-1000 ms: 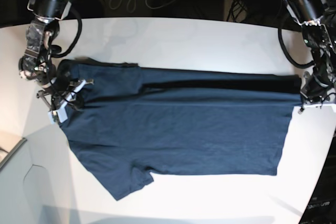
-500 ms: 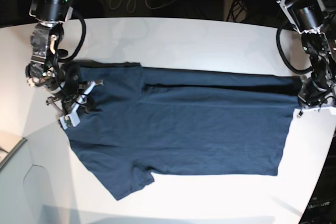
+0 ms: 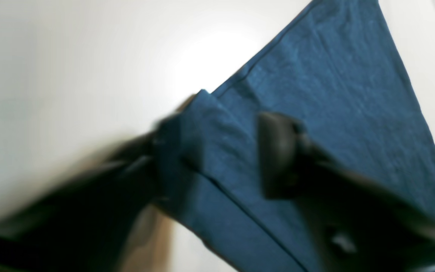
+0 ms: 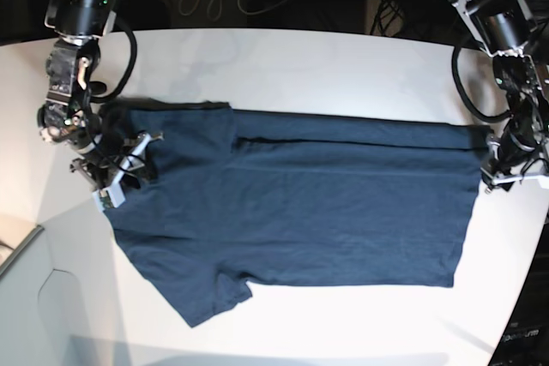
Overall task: Layout the t-shirt on the table in an organized manner, then fold the t-shirt properly
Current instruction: 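Fold the collar edge over toward the hem with both grippers, then regrasp the folded edge with both grippers at its two ends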
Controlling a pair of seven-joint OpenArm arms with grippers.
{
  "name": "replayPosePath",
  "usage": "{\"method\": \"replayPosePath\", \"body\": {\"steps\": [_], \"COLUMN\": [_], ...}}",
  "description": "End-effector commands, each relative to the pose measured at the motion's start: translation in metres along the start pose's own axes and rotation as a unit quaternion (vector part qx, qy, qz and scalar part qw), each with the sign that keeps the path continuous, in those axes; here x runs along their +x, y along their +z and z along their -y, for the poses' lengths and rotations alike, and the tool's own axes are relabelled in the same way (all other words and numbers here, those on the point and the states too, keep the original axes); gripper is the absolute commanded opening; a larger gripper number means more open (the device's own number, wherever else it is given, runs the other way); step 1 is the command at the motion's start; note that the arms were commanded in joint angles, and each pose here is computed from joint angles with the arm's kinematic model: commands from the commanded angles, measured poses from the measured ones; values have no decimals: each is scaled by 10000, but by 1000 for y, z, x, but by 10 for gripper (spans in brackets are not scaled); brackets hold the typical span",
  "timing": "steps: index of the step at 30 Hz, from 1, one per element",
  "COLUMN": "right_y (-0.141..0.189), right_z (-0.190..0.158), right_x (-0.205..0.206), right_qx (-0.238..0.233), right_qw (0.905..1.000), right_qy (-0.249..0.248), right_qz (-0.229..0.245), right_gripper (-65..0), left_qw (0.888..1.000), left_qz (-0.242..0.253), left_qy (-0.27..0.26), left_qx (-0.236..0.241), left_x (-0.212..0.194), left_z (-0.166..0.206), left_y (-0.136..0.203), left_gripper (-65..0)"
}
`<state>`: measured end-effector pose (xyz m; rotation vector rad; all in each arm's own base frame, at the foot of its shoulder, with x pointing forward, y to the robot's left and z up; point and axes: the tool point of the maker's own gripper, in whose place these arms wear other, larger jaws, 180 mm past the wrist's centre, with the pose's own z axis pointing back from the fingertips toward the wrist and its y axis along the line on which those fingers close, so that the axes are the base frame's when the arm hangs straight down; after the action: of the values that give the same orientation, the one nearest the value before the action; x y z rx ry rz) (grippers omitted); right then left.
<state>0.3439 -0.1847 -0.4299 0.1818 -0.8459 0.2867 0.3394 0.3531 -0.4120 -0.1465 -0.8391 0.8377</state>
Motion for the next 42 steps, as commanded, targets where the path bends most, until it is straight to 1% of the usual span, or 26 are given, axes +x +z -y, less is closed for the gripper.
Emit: {"method": "replayPosePath", "body": {"steps": [1,2,3,5,10,12,13,17,21,26,28,31,33,38,40,42], "right_y": [4,6,10,19,35,39,41,45,46,47,47,52,55,66,70,75], "right_z": [8,13,20,32,42,41,40,36,35,34,34,40,46,63,70,78], "right_x": [21,21,22,27,22,14,10,-1,-9,-12,-14,-19,-20,-24,-26,-31], "right_qx": [-66,-125,-222,-415,-637,-651,-655,-648,-634,-636,-634,-736,-811,-1053,-1149,-1263], "right_qw": [9995,9993,9990,9978,9963,9966,9968,9972,9975,9976,9976,9968,9960,9931,9919,9899], "right_qy": [40,-5,-57,-113,-126,-123,-110,-106,-127,-138,-141,-218,-269,-425,-474,-579], "right_qz": [319,340,391,501,554,484,451,371,284,255,240,233,245,279,274,273], "right_gripper": [-352,-335,-324,-322,-321,-323,-323,-323,-324,-324,-324,-324,-324,-322,-322,-322], "left_qw": [9994,9993,9993,9986,9980,9983,9988,9990,9989,9983,9979,9977,9977,9976,9975,9975], "left_qz": [322,341,342,483,513,401,263,-138,37,-26,-84,-95,-95,-86,-79,-79], "left_qy": [-40,-54,-61,-144,-363,-405,-377,-164,-120,-478,-573,-612,-612,-630,-640,-640], "left_qx": [-119,-130,-139,-177,-37,76,158,402,446,327,294,286,286,287,286,286], "left_x": [26,28,28,35,23,13,3,-23,-21,-26,-29,-29,-29,-29,-29,-29], "left_z": [9,10,10,12,-7,-17,-26,-49,-52,-38,-34,-33,-33,-33,-33,-33], "left_y": [4,5,6,13,29,29,27,14,8,3,2,2,2,3,4,4], "left_gripper": [-247,-222,-216,-216,-216,-216,-216,-216,-216,-218,-249,-363,-419,-445,-477,-536]}}
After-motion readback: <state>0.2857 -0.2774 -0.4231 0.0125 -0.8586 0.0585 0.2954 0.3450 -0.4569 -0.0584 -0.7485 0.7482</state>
